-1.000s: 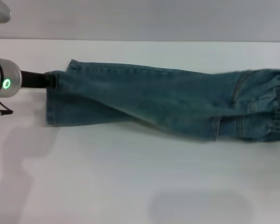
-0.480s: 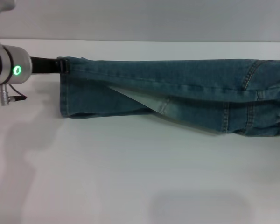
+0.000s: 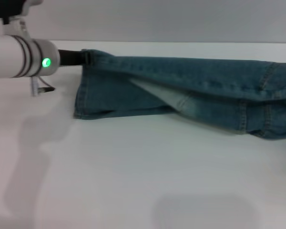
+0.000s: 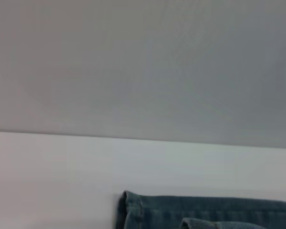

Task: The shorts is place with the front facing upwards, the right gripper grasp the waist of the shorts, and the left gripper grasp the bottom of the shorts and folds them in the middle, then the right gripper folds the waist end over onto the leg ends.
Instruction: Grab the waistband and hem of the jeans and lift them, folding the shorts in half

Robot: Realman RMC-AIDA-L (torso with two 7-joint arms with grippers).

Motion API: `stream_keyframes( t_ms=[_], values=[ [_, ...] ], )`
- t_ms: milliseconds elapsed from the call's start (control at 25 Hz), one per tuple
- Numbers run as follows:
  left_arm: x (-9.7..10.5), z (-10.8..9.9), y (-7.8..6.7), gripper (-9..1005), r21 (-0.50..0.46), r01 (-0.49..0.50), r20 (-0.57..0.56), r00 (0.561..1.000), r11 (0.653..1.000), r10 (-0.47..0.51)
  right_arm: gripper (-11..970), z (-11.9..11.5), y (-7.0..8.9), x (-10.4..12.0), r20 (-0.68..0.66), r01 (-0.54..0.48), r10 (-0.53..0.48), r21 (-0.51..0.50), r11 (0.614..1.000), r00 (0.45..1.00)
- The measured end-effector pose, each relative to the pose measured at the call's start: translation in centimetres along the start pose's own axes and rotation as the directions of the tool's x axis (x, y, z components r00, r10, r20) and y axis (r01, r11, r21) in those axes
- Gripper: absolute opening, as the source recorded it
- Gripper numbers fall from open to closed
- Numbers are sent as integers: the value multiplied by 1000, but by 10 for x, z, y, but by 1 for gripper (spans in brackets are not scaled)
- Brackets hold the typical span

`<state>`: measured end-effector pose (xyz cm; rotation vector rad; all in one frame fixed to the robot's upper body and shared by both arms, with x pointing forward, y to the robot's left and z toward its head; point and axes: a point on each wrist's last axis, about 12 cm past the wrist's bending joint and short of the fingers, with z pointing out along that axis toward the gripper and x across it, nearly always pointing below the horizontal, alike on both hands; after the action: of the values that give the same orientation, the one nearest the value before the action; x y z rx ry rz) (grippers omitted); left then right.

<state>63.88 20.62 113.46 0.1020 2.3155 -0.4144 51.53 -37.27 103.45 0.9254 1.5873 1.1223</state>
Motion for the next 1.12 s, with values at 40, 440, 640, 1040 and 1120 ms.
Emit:
stream_keyframes(
  t_ms=[40,440,640,1040,1120],
  values=[
    [0,9,0,104,8,23,8,1000,1000,-24,18,2,-3,-2,18,-8,7,28,1000,1000],
    [-7,18,-1,215,78,77,42,996,994,-80,131,9,6,-31,61,150,-153,48,987,986],
    [-8,11,0,366,90,72,46,996,993,-77,305,-4,1,-24,51,178,-180,39,983,982],
    [-2,2,2,710,114,28,-1,1000,993,-28,623,-34,-18,5,-1,160,-160,35,986,987],
    [-1,0,2,761,121,19,-11,1000,992,-18,623,-39,-25,10,-4,153,-153,57,987,988]
  ],
)
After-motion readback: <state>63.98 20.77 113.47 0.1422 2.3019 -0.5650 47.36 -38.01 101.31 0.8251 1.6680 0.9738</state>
